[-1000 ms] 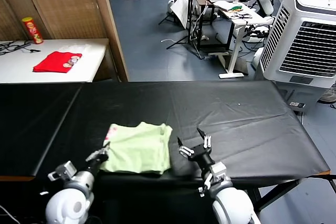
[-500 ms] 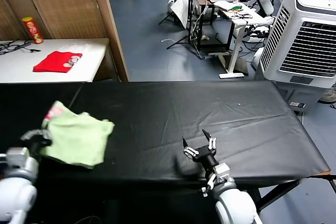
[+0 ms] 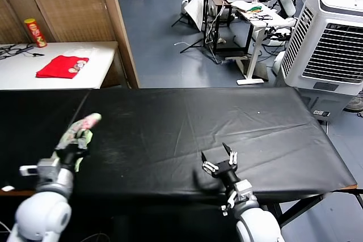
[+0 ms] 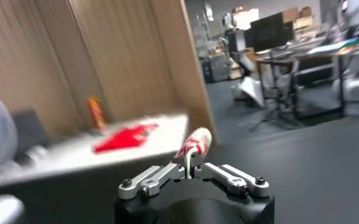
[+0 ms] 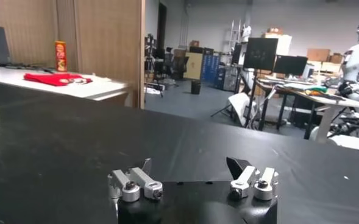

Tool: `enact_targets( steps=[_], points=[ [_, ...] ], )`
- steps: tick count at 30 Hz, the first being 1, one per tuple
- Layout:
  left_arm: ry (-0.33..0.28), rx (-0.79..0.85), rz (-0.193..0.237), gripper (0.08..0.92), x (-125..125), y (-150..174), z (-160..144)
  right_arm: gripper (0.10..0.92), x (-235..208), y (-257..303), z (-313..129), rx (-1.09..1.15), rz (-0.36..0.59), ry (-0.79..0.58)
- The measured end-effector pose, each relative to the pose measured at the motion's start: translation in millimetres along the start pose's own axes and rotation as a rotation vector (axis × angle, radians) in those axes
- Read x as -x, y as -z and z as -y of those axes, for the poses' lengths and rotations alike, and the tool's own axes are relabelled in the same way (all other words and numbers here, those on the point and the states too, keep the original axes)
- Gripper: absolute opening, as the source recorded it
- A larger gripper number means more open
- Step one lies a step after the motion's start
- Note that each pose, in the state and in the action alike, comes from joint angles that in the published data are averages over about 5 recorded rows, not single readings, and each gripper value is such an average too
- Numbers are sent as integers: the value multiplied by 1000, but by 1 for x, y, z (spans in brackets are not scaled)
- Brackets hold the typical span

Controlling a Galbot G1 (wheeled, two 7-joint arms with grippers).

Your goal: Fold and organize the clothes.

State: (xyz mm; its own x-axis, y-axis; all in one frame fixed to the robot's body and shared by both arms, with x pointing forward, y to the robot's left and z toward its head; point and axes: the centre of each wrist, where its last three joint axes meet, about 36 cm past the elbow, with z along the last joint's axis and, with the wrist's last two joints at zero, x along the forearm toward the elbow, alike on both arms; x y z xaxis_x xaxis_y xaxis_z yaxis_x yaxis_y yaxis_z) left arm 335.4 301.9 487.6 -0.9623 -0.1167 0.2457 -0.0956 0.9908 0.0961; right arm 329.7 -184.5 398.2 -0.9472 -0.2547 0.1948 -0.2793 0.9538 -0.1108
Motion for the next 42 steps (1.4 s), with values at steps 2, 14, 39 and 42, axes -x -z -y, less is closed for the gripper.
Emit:
enact_targets(
  steps=[2, 14, 39, 42],
  points=[
    [-33, -35, -14, 156, 1, -3, 16, 798, 0, -1, 0, 2, -4, -3],
    [-208, -96, -48, 163, -9, -39, 109, 798, 4, -1, -1, 13, -10, 21],
    [-332, -82, 63, 798, -46, -44, 111, 706, 78, -1, -60, 322, -241, 443],
    [-314, -76, 59, 798, -47, -46, 107, 566, 83, -5, -65, 302, -236, 458]
  ],
)
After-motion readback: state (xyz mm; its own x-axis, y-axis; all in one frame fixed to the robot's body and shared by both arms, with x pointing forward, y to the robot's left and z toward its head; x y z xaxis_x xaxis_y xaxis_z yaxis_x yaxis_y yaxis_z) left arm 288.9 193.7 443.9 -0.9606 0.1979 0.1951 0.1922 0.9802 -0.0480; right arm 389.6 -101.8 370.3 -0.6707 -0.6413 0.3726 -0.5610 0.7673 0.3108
